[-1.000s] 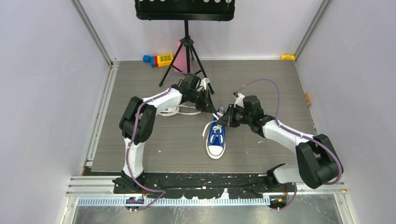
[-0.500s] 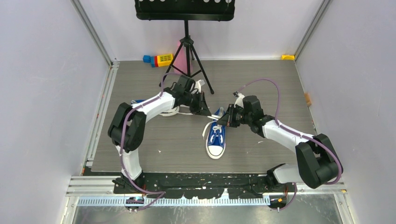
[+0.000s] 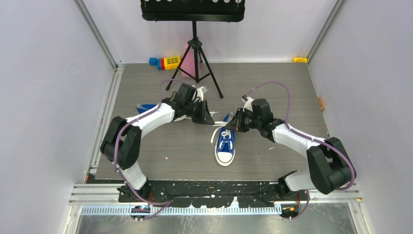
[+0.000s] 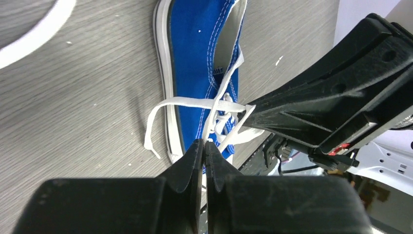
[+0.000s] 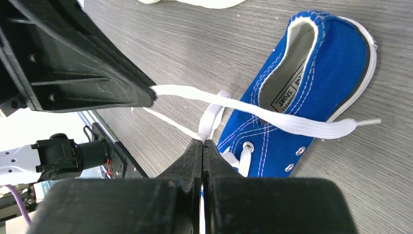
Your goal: Tie the shoes
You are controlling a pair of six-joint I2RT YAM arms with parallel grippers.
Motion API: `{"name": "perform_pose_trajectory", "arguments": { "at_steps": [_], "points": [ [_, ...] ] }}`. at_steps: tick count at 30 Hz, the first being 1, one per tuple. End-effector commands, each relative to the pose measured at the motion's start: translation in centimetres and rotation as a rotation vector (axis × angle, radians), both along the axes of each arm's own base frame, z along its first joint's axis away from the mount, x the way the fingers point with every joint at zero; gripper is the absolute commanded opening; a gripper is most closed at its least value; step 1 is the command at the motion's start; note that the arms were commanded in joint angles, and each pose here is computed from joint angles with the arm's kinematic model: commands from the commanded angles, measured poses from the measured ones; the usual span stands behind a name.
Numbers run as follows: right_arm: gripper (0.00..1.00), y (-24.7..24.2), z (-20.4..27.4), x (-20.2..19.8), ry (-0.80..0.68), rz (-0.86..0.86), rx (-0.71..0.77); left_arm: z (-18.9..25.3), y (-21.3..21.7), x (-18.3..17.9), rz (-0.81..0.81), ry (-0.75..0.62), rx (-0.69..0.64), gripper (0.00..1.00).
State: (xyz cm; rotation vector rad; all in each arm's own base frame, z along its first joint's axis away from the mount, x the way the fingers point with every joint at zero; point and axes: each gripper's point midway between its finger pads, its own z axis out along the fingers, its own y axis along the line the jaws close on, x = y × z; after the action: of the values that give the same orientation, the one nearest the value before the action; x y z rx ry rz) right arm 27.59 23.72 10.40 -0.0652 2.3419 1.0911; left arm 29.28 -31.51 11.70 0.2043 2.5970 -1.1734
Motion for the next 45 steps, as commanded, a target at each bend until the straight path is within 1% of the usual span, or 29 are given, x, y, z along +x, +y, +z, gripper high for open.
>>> {"name": "perform_pose_trajectory", "arguments": {
  "at_steps": [1,3,7,10,13,15,19,20,21,24,26,27,29,31,34,36,39,45],
  "points": [
    [0.00,0.3,1.3,1.2,-0.032,-0.015,0.010,1.9,2.6,0.9,0.054,-0.125,0.054,0.06],
    [0.00,0.3,1.3,1.3,-0.032,-0.014,0.010,1.7,3.1,0.2,0.031,-0.114,0.074,0.07],
    [0.00,0.4,1.4,1.4,-0.031,-0.012,0.013,1.5,2.6,-1.0,-0.024,-0.087,0.038,0.05],
    [0.00,0.4,1.4,1.4,-0.027,-0.013,0.014,1.4,2.9,-1.1,-0.016,-0.109,0.041,0.05],
    [0.00,0.4,1.3,1.5,-0.021,-0.018,0.008,0.9,4.5,-0.5,0.047,-0.142,0.121,0.07],
    [0.00,0.3,1.2,1.5,-0.016,-0.021,0.004,0.1,6.2,-0.3,0.091,-0.144,0.209,0.07],
    [0.00,0.4,1.3,1.6,-0.020,-0.024,0.006,-1.1,10.2,-0.4,0.184,-0.152,0.385,0.12],
    [0.00,0.4,1.3,1.6,-0.018,-0.022,0.006,-1.1,10.6,-0.7,0.183,-0.163,0.396,0.13],
    [0.00,0.4,1.3,1.6,-0.018,-0.022,0.006,-1.3,10.7,-1.0,0.173,-0.173,0.396,0.18],
    [0.00,0.5,1.2,1.5,-0.014,-0.016,0.008,-1.2,10.0,-1.4,0.105,-0.230,0.347,0.35],
    [0.00,0.4,1.3,1.5,-0.014,-0.015,0.007,-1.0,9.1,-1.2,0.036,-0.316,0.316,0.44],
    [0.00,0.4,1.2,1.4,-0.010,-0.015,0.004,-0.7,8.5,-1.0,-0.012,-0.379,0.296,0.46],
    [0.00,0.3,1.1,1.4,-0.003,-0.017,-0.004,0.5,7.2,0.1,-0.070,-0.514,0.239,0.48],
    [0.00,0.1,1.0,1.2,0.004,-0.015,-0.018,1.7,6.2,1.7,-0.090,-0.646,0.201,0.49],
    [0.00,-0.2,0.9,0.8,0.014,-0.015,-0.033,2.6,4.4,4.0,-0.148,-0.779,0.169,0.51],
    [0.00,-0.2,0.9,0.7,0.016,-0.011,-0.036,2.5,3.0,4.8,-0.218,-0.825,0.137,0.53],
    [0.00,-0.1,0.9,0.7,0.019,-0.008,-0.036,1.9,0.8,4.8,-0.380,-0.890,0.064,0.55],
    [0.00,-0.1,1.0,0.6,0.019,-0.003,-0.035,-0.1,-1.3,5.9,-0.522,-0.884,0.038,0.51]
  ]
}}
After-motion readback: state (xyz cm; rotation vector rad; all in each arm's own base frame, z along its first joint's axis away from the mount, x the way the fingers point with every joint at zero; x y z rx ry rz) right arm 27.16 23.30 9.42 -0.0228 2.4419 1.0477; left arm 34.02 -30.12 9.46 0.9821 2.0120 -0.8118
